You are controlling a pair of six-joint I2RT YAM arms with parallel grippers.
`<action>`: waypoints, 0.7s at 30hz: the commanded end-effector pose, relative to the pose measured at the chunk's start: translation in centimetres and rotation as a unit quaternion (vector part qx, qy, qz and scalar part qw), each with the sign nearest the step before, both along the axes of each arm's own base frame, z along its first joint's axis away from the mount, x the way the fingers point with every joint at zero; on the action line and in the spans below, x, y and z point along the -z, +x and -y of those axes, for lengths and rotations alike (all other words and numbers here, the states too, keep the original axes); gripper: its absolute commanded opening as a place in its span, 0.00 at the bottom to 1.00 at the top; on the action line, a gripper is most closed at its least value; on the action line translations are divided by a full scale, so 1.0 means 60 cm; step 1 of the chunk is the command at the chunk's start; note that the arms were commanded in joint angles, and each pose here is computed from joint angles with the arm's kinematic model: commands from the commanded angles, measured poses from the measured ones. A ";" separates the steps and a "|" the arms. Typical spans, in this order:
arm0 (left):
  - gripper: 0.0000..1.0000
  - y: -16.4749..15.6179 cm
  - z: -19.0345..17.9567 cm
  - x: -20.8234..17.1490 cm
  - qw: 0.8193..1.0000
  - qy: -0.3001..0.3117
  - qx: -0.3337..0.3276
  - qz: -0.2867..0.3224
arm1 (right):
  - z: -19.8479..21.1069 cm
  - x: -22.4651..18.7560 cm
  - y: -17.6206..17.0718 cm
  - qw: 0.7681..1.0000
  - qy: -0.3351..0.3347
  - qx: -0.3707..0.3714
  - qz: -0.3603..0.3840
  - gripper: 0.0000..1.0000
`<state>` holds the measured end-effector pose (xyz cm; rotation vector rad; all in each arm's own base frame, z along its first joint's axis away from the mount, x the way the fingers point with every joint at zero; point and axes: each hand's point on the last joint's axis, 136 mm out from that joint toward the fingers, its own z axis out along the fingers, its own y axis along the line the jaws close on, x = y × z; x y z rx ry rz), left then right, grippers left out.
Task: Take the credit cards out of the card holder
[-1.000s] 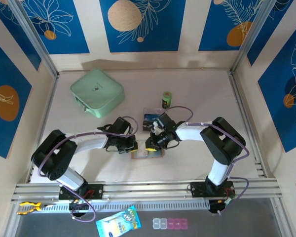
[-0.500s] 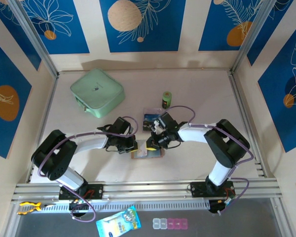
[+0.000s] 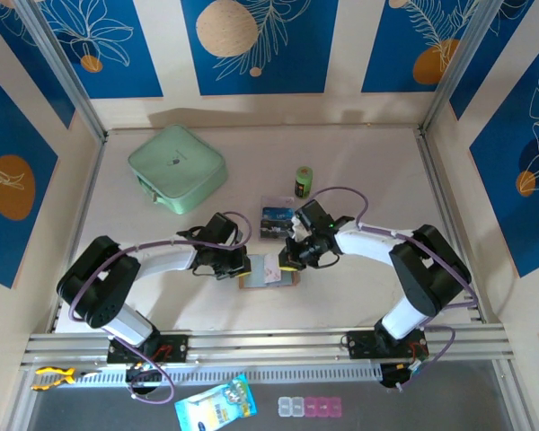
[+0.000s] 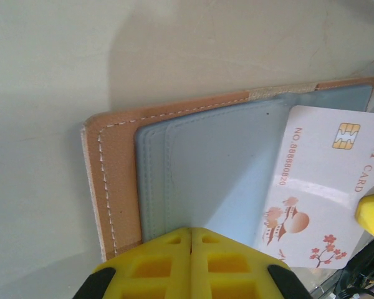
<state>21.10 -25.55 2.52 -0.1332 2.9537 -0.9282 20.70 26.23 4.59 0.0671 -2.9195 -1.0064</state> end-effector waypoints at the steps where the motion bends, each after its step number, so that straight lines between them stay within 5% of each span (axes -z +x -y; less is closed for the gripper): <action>1: 0.00 -0.021 -0.020 0.019 0.999 0.029 0.000 -0.025 | 0.016 -0.006 -0.005 0.999 -0.031 -0.017 0.007 0.06; 21: 0.00 -0.011 0.010 0.010 1.000 0.010 0.017 -0.021 | -0.024 -0.002 -0.009 0.997 -0.054 -0.048 0.011 0.13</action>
